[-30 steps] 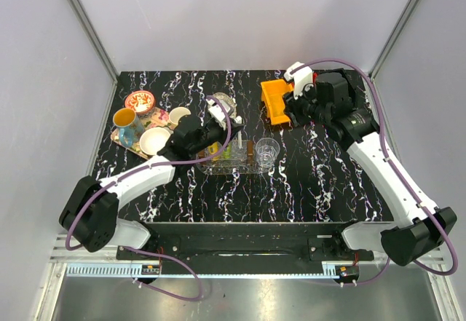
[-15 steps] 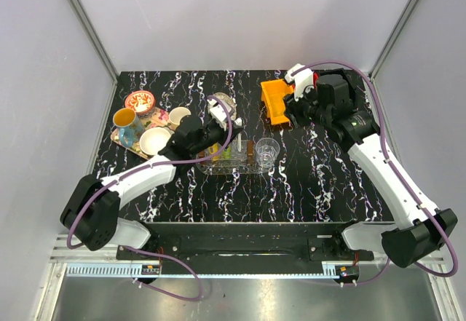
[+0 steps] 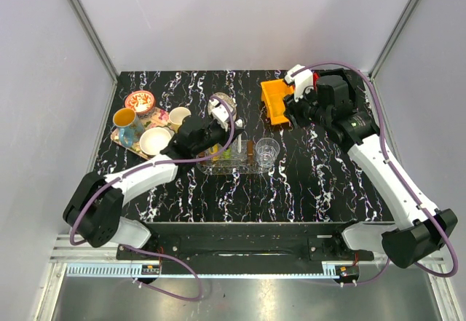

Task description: Prepare toiletry sets of a toothbrush and toothpaste on the tray

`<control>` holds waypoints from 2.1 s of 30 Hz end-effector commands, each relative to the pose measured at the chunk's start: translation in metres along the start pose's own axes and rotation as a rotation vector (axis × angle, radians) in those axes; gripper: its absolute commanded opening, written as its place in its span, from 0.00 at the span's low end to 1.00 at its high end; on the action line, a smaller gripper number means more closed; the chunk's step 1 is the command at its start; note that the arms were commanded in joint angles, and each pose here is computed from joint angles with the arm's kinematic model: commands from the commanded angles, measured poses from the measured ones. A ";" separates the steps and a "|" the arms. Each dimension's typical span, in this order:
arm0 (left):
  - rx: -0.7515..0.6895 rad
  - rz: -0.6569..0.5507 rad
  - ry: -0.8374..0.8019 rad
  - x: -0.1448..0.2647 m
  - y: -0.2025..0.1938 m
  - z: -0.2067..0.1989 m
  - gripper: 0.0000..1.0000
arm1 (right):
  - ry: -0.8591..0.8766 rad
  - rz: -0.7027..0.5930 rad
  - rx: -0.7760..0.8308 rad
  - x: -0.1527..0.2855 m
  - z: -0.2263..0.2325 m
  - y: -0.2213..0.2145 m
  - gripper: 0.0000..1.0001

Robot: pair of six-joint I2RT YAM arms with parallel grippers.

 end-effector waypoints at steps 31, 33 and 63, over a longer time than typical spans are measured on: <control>0.002 -0.036 0.030 -0.011 -0.009 0.008 0.00 | 0.003 -0.061 -0.010 0.002 -0.002 0.010 0.45; 0.001 -0.034 0.033 -0.011 -0.010 0.009 0.00 | 0.003 -0.063 -0.010 0.002 -0.002 0.011 0.45; 0.003 -0.020 0.030 -0.011 -0.019 0.011 0.00 | 0.015 -0.055 -0.014 0.000 0.000 0.008 0.45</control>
Point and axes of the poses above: each gripper's point midway between its finger pads, its own x axis back along the fingers, its own z axis along the line the jaws close on, y = z × x, the point moved 4 cm from there along x, back along the fingers, and after that the axes turned 1 degree about x, right-handed, at the moved point
